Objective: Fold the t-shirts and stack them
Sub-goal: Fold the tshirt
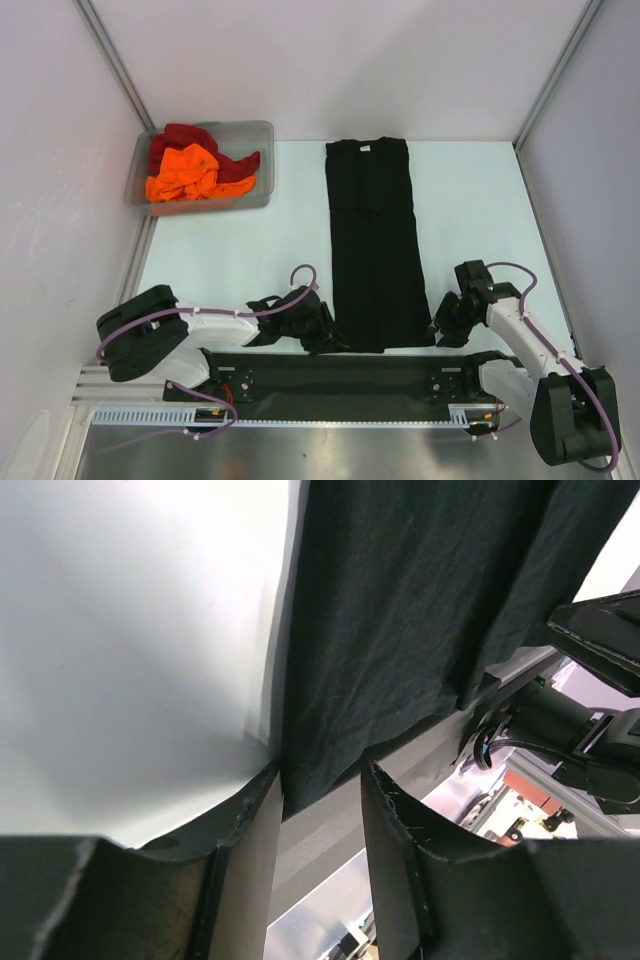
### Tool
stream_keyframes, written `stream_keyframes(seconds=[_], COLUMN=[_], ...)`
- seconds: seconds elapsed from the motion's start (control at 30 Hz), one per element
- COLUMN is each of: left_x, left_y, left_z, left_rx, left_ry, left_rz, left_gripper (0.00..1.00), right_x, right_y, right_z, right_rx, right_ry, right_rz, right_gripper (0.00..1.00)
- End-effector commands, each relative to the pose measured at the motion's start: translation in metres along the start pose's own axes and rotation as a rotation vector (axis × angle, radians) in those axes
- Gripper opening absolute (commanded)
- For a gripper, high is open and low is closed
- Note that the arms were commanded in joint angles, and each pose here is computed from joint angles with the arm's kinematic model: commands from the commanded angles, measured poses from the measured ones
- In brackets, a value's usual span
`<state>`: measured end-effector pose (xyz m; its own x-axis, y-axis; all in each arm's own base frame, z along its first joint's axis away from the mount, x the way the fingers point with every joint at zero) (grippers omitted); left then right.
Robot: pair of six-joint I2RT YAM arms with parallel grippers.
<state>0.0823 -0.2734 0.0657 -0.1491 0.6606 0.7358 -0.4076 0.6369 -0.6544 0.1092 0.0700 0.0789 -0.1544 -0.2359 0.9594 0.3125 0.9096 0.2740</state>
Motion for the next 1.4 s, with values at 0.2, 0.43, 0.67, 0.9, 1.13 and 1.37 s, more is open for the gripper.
stream_keyframes(seconds=[0.2, 0.43, 0.67, 0.9, 1.13, 1.37], left_x=[-0.005, -0.003, 0.007, 0.026, 0.032, 0.04], left_y=[0.008, 0.011, 0.018, 0.031, 0.036, 0.002], left_z=[-0.003, -0.004, -0.006, -0.006, -0.004, -0.005], left_rx=[0.033, 0.041, 0.055, 0.054, 0.073, -0.019], left_ry=[-0.017, -0.023, -0.065, -0.095, -0.092, -0.118], left_rz=[-0.021, -0.038, -0.066, -0.075, -0.054, -0.043], left_gripper=[0.3, 0.05, 0.0, 0.0, 0.0, 0.0], right_x=[-0.001, 0.003, 0.003, 0.007, 0.009, 0.024], right_y=[0.003, 0.004, 0.005, 0.011, 0.019, 0.041], right_z=[0.002, 0.005, 0.014, 0.027, 0.049, 0.048], right_rx=[0.005, -0.021, 0.019, 0.042, 0.063, 0.143], right_ry=[-0.009, -0.063, -0.053, -0.036, -0.013, -0.042], right_rz=[-0.017, 0.045, 0.026, -0.039, -0.078, -0.146], right_gripper=[0.1, 0.0, 0.0, 0.0, 0.0, 0.0])
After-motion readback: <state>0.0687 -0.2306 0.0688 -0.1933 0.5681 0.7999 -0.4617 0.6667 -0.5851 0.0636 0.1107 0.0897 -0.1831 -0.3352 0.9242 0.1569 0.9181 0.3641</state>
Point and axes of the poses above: each gripper's point midway between its finger pads, its own x axis back along the fingers, its own y axis along the line the jaws close on, z = x × y, the point moved 6 cm from there along x, back along the fingers, and after that the axes turned 13 degrees about x, right-handed, at the moved point
